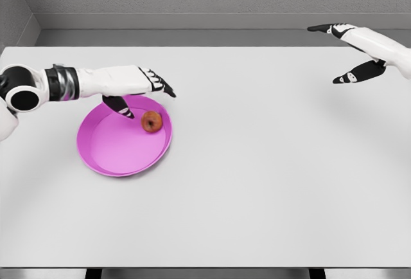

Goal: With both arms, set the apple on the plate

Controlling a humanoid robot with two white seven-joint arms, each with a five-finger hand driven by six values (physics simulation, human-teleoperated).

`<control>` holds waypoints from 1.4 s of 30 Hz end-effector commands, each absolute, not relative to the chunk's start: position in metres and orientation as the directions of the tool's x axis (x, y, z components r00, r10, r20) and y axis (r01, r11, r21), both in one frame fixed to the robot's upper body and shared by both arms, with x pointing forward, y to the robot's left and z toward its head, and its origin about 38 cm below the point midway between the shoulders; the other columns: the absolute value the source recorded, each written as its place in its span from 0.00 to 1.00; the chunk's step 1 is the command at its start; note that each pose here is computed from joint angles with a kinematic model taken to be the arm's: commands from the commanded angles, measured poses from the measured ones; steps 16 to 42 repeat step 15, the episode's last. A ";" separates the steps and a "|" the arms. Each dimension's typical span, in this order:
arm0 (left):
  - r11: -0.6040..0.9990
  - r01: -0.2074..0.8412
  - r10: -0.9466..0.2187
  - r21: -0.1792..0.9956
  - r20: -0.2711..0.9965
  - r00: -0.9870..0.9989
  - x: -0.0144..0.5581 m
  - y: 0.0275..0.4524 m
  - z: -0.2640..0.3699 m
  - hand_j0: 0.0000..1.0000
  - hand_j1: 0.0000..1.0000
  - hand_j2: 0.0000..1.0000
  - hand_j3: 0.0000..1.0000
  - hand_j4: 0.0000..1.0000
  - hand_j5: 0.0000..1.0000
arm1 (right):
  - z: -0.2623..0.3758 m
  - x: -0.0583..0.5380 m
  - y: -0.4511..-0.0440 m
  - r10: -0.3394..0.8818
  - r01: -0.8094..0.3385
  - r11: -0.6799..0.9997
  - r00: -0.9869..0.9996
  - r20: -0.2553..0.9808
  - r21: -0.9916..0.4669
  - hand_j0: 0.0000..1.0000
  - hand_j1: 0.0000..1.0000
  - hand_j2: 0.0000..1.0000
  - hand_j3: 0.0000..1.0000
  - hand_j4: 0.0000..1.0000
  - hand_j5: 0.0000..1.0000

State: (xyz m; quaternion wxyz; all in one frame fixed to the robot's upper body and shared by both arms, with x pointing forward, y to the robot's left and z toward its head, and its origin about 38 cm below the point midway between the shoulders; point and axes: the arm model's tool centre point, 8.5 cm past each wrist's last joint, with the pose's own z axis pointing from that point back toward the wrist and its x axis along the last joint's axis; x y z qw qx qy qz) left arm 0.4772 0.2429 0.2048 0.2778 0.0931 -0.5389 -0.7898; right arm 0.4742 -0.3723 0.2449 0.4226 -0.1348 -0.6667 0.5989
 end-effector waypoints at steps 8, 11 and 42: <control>0.018 0.494 -0.772 0.869 0.326 -0.545 0.500 0.368 0.197 1.00 1.00 1.00 1.00 1.00 1.00 | 0.244 0.474 -0.372 0.684 -0.330 0.252 -0.605 0.409 -0.910 1.00 1.00 1.00 1.00 1.00 1.00; 0.020 0.496 -0.775 0.868 0.327 -0.541 0.500 0.370 0.196 1.00 1.00 1.00 1.00 1.00 1.00 | 0.244 0.474 -0.372 0.683 -0.330 0.251 -0.606 0.408 -0.910 1.00 1.00 1.00 1.00 1.00 1.00; 0.024 0.499 -0.781 0.866 0.328 -0.532 0.501 0.373 0.195 1.00 1.00 1.00 1.00 1.00 1.00 | 0.244 0.474 -0.372 0.684 -0.331 0.251 -0.605 0.409 -0.910 1.00 1.00 1.00 1.00 1.00 1.00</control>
